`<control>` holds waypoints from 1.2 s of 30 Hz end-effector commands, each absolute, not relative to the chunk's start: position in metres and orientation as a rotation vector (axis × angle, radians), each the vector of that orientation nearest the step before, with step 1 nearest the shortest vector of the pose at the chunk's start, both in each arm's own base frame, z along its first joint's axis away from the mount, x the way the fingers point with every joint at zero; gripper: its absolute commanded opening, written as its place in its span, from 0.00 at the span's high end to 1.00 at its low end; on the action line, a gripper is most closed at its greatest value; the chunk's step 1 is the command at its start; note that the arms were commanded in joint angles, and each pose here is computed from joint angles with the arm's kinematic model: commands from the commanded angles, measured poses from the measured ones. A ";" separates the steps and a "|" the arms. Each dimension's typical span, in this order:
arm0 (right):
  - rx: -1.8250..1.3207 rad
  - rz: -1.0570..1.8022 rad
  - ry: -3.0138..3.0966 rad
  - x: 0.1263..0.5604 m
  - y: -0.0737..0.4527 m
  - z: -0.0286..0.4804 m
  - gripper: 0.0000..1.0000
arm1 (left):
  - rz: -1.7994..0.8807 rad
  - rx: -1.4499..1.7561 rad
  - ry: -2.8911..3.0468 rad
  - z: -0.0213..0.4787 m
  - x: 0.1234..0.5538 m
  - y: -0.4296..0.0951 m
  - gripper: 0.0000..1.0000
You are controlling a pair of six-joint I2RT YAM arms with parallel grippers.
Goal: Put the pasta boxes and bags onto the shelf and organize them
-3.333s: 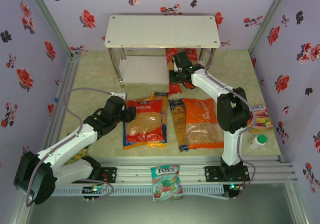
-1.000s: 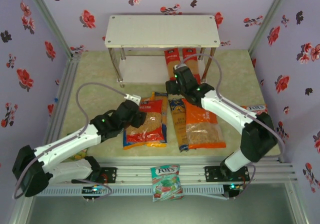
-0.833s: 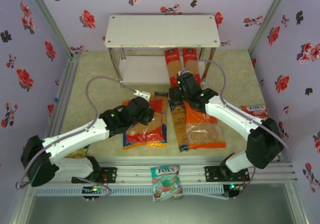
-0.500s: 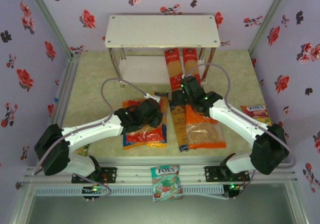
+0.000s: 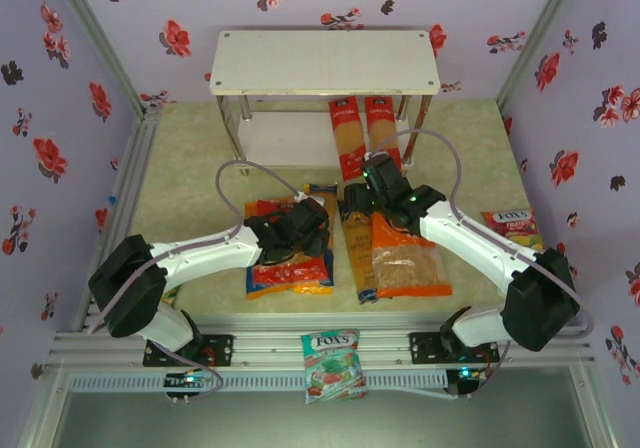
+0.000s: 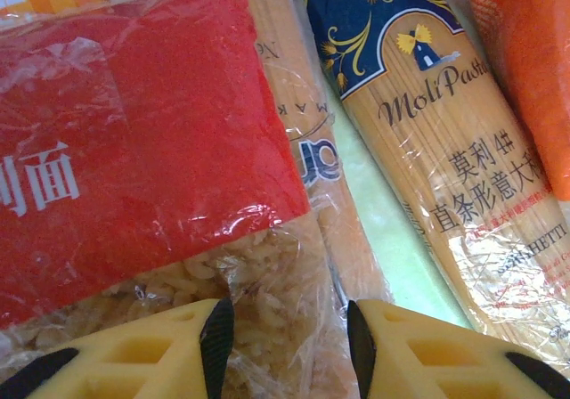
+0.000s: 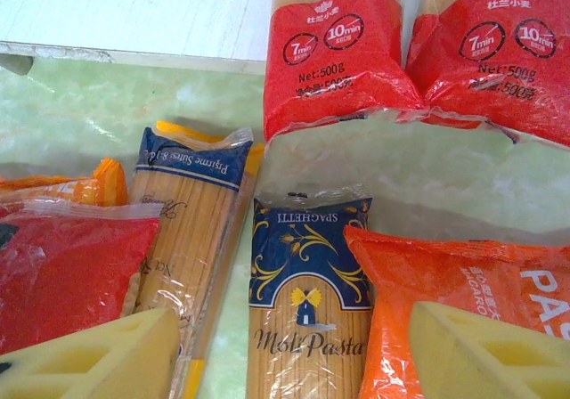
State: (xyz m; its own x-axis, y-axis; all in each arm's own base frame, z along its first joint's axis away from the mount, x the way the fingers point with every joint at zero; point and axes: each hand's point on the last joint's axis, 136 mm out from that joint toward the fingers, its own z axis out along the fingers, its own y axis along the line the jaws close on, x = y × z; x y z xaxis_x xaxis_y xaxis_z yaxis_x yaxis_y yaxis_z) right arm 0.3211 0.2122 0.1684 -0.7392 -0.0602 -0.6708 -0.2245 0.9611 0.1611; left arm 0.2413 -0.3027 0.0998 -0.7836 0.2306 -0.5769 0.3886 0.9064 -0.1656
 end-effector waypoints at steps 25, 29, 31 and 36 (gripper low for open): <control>-0.199 0.329 2.399 0.317 0.215 0.170 0.30 | -0.127 0.327 2.767 0.021 0.213 -0.208 0.60; -0.197 0.331 2.396 0.318 0.216 0.171 0.30 | -0.141 0.306 2.802 0.018 0.201 -0.202 0.60; -0.196 0.333 2.396 0.317 0.215 0.171 0.31 | -0.159 0.288 2.809 0.019 0.197 -0.200 0.60; -0.193 0.345 2.391 0.317 0.216 0.172 0.30 | -0.178 0.255 2.811 0.020 0.191 -0.194 0.60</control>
